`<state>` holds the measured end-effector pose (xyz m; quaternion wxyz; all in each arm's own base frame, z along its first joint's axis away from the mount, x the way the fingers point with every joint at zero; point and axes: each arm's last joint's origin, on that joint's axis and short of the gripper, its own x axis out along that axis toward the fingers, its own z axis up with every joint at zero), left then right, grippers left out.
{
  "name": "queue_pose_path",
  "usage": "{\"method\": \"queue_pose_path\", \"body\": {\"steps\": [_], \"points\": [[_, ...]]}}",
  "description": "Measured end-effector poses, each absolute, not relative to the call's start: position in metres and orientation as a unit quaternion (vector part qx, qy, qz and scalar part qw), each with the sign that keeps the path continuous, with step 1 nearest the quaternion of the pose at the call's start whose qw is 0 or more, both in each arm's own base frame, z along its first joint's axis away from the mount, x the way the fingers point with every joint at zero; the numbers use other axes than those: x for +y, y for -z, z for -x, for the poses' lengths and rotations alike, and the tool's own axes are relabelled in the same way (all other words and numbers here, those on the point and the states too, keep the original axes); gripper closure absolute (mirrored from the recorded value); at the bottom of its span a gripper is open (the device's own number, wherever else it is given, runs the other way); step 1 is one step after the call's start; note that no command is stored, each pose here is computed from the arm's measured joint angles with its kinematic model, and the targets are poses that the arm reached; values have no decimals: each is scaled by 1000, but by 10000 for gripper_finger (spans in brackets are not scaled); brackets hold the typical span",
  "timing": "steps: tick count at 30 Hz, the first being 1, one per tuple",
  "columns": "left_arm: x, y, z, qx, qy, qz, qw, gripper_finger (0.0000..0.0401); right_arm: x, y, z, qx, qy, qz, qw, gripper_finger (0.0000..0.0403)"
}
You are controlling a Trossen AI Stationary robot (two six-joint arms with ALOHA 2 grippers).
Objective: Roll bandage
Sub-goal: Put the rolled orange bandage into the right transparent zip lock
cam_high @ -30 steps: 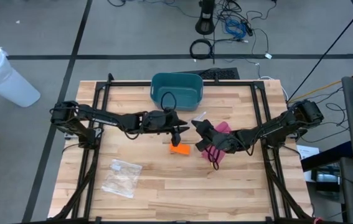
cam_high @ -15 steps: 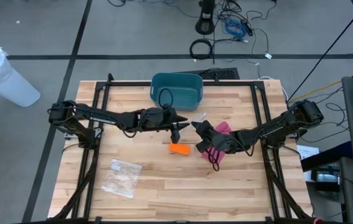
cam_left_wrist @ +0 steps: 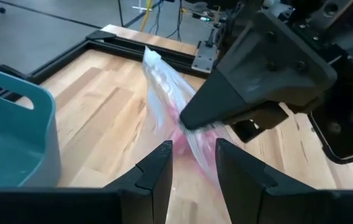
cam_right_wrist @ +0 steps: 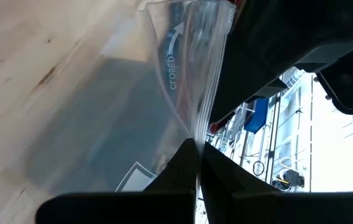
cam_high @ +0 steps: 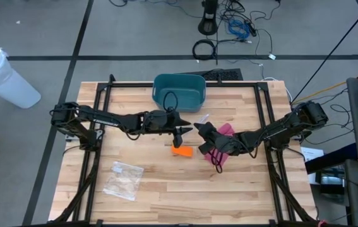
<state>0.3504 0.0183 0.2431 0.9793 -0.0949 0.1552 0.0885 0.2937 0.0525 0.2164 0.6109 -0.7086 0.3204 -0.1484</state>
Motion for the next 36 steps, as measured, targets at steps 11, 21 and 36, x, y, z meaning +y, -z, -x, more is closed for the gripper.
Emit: {"method": "queue_pose_path", "body": {"steps": [11, 21, 36], "points": [[18, -241, -350, 165, -73, 97, 979, 288, 53, -222, -295, 299, 158, 710, 618, 403], [18, -242, -349, 167, -81, 92, 978, 393, 53, -222, -296, 298, 158, 713, 615, 403], [18, -246, -342, 184, -86, 104, 974, 400, 52, -210, -292, 317, 167, 624, 694, 399]]}}
